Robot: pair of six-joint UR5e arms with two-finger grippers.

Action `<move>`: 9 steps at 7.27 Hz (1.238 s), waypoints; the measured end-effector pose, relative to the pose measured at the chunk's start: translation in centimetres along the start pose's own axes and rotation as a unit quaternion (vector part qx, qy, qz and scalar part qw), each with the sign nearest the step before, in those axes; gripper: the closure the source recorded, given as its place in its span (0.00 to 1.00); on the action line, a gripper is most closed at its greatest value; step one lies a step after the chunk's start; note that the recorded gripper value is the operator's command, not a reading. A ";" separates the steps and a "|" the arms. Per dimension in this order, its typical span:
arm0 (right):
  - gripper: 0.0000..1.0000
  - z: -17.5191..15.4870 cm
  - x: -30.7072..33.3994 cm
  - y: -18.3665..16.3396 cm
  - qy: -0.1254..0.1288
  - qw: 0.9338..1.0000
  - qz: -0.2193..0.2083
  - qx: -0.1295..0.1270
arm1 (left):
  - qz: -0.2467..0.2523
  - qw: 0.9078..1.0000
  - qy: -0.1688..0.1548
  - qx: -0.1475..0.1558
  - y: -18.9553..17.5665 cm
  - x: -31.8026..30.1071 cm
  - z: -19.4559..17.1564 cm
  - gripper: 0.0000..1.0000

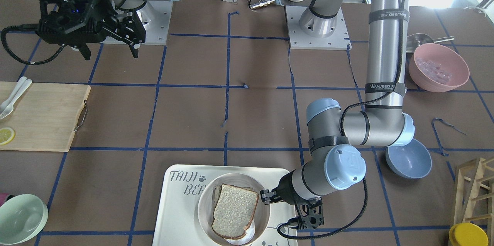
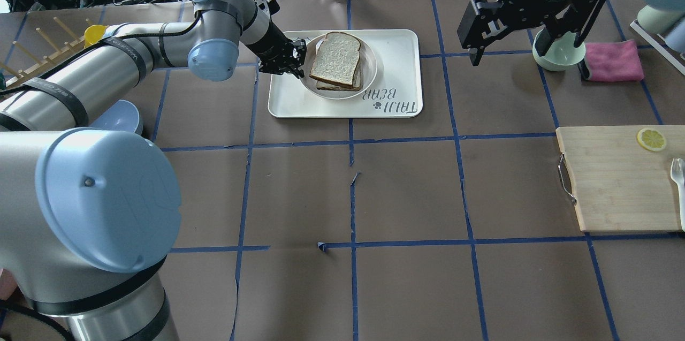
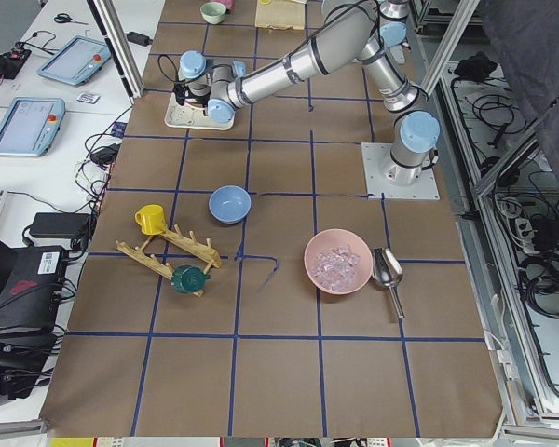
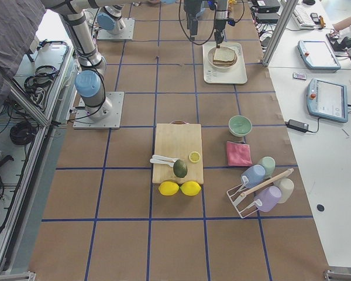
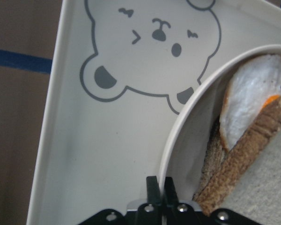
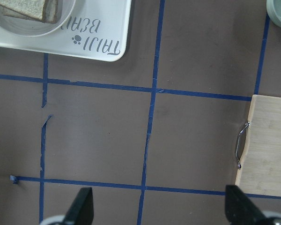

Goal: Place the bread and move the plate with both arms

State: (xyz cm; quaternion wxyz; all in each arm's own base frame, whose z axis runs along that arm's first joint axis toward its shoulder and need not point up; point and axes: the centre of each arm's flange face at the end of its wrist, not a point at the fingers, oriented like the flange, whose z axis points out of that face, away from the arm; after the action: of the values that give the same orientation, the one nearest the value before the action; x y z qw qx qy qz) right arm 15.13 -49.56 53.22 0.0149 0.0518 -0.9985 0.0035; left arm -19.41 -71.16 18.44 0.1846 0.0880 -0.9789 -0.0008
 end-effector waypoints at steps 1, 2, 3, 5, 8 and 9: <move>0.00 0.0 0.0 0.0 0.000 1.000 0.000 0.000 | 0.001 1.000 -0.001 0.002 0.0 0.1 -0.3 0.02; 0.00 0.0 0.0 0.0 0.000 1.000 0.000 0.000 | 0.004 1.000 -0.001 0.009 0.1 0.5 -1.4 0.00; 0.00 0.0 0.0 0.0 0.000 1.000 0.000 0.000 | 0.006 1.000 -0.002 0.014 0.5 1.1 -3.3 0.00; 0.00 0.0 0.0 0.0 0.001 1.000 0.000 0.000 | 0.005 1.000 -0.023 0.009 3.1 3.2 -10.5 0.00; 0.00 0.0 0.0 0.0 0.001 1.000 0.000 0.000 | -0.005 0.993 -0.113 -0.040 12.2 4.4 -20.6 0.00; 0.00 0.0 0.0 0.0 0.001 1.000 0.000 0.000 | -0.007 0.990 -0.134 -0.051 15.3 4.4 -23.3 0.00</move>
State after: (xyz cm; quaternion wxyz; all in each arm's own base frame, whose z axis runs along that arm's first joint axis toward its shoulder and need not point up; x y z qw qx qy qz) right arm 15.10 -49.56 53.24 0.0160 0.0518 -0.9985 0.0035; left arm -17.63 -56.19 42.31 0.0562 0.0839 -0.9928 -0.0638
